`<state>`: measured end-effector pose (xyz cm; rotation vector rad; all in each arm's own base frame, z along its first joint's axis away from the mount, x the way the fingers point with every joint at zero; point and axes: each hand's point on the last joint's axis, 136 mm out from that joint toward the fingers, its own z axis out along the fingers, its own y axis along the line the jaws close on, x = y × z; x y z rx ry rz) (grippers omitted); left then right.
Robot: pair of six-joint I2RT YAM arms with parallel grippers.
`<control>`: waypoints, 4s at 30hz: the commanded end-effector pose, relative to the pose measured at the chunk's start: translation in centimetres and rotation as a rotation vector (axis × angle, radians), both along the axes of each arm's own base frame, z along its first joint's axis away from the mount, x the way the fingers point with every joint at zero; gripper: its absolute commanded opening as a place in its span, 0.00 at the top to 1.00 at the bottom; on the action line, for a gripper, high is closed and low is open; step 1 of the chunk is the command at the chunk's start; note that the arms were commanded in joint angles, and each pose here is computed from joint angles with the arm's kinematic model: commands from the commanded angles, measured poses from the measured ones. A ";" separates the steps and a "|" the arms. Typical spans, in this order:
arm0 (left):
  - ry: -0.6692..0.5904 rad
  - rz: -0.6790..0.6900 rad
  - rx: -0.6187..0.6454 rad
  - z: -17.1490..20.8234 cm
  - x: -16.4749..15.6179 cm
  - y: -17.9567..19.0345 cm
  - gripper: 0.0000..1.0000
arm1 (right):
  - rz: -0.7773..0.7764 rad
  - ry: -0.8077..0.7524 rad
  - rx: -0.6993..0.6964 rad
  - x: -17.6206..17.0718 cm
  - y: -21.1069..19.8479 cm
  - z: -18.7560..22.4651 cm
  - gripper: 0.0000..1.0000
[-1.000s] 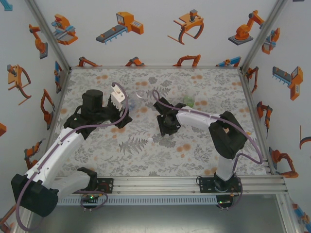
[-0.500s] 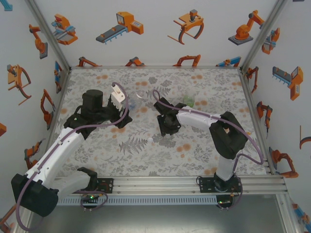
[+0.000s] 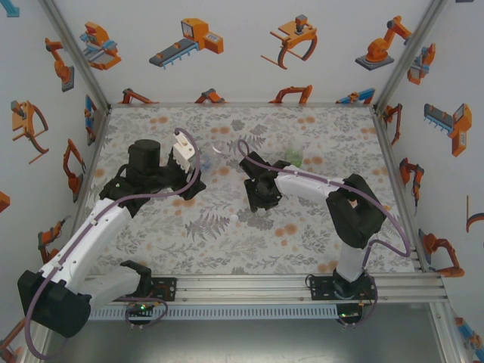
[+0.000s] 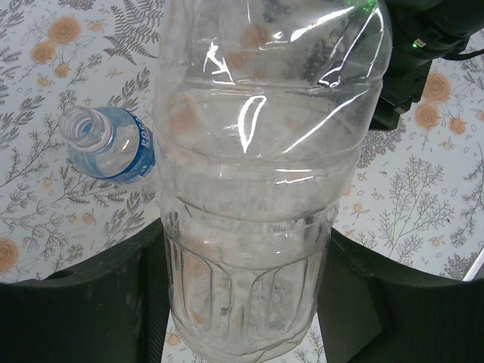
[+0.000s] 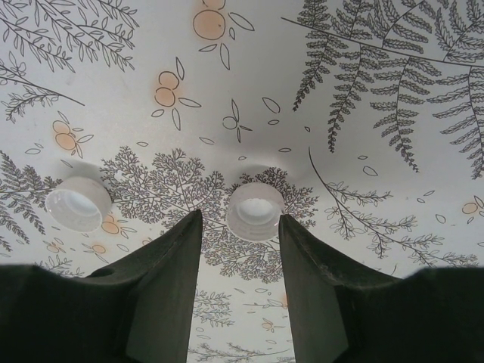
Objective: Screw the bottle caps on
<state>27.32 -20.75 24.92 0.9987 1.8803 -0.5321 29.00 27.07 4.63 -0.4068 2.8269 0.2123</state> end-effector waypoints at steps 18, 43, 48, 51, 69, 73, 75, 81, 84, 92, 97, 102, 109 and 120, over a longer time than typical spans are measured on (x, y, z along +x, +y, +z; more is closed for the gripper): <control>-0.033 -0.016 -0.019 1.7 0.1 -0.2 0.97 | 0.003 0.007 -0.012 -0.2 -0.3 -0.2 0.53; -0.016 -0.022 -0.037 1.3 0.2 -0.6 0.97 | -0.044 0.026 0.194 -0.2 1.5 0.2 0.85; 0.056 -0.033 -0.060 0.6 0.4 -1.3 0.97 | -0.121 0.098 0.463 -0.1 2.4 0.7 0.85; 0.137 -0.034 -0.075 0.4 0.7 -1.9 0.97 | -0.183 0.150 0.601 -0.3 2.2 0.4 0.83; 0.316 -0.051 -0.237 2.1 0.4 -4.0 0.98 | -0.361 0.075 0.367 -3.1 -8.0 0.1 0.57; 0.251 -0.011 -0.242 2.6 0.9 -3.4 1.00 | -0.303 0.005 0.321 -2.2 -8.2 1.9 0.57; 0.222 0.002 -0.243 2.9 1.2 -3.2 1.00 | -0.267 -0.036 0.294 -1.8 -7.9 2.5 0.57; 0.139 0.045 -0.194 3.1 2.0 -2.3 1.00 | -0.070 -0.188 0.181 -0.9 -5.6 3.9 0.56; 0.092 0.082 -0.160 2.8 2.5 -1.5 1.00 | 0.049 -0.251 0.135 -0.7 -3.9 4.3 0.55; 0.030 0.074 -0.082 1.0 1.9 -0.2 1.00 | 0.159 -0.232 0.097 -0.1 -1.2 2.9 0.54; 0.005 0.056 -0.058 1.3 1.0 0.2 1.00 | 0.205 -0.212 0.103 -0.1 0.4 2.2 0.54; -0.027 0.077 -0.052 1.7 0.7 0.9 1.00 | 0.231 -0.198 0.085 -0.4 1.2 1.4 0.58; -0.056 0.106 -0.049 2.2 0.7 1.4 1.00 | 0.239 -0.178 0.066 -1.0 1.3 0.8 0.60; -0.058 0.110 -0.046 2.1 0.7 1.5 1.00 | 0.234 -0.155 0.029 -1.5 0.8 0.1 0.61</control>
